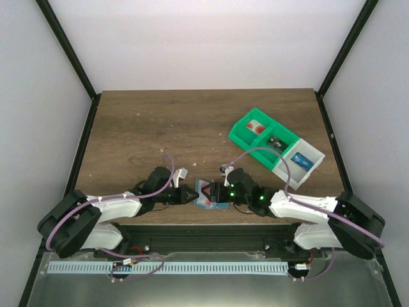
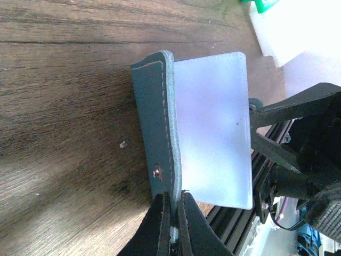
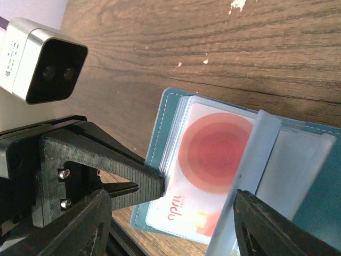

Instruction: Take the credit cards out of the card holder

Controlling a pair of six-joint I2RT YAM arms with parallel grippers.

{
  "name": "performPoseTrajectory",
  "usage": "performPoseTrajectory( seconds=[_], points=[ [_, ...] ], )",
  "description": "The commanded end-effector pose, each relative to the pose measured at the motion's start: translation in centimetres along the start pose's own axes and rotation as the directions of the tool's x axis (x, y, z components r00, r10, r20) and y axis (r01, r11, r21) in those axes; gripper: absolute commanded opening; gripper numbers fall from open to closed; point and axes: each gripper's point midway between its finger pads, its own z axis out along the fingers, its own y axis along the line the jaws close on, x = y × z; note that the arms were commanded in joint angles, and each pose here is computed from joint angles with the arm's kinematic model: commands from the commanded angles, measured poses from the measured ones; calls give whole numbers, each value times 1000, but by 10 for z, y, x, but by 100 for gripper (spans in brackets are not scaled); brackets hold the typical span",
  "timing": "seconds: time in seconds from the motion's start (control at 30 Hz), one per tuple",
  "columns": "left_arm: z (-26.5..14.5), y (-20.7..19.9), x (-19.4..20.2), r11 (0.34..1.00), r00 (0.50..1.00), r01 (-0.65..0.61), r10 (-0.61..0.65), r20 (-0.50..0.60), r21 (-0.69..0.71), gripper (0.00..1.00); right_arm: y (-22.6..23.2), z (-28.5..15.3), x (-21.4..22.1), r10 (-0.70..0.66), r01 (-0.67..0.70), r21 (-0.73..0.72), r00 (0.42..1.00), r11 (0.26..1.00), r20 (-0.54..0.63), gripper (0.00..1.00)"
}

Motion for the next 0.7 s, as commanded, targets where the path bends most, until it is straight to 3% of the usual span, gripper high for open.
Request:
performPoseTrajectory(
  seconds=[0.0, 0.13, 0.27, 0.47, 0.67],
  points=[
    [4, 1, -2, 1000, 1000, -22, 22, -3, -15, 0, 3, 2, -3, -10, 10, 30, 1000, 999, -21, 64],
    [4, 5, -1, 999, 1000, -18, 18, -4, -27, 0, 9, -6, -8, -14, 14, 23, 1000, 1000, -5, 57],
    [3, 4, -2, 999, 1000, -20, 20, 0, -26, 0, 10, -19, -15, -19, 18, 58, 1000, 998, 22, 57],
    [4, 8, 0, 999, 1000, -16, 16, -1, -33, 0, 40, -37, -23, -39, 42, -44, 996, 998, 74, 56],
    [5, 14, 4, 999, 1000, 2, -2, -4, -35, 0, 36, -16, -8, -47, 47, -55, 999, 997, 11, 48]
  ],
)
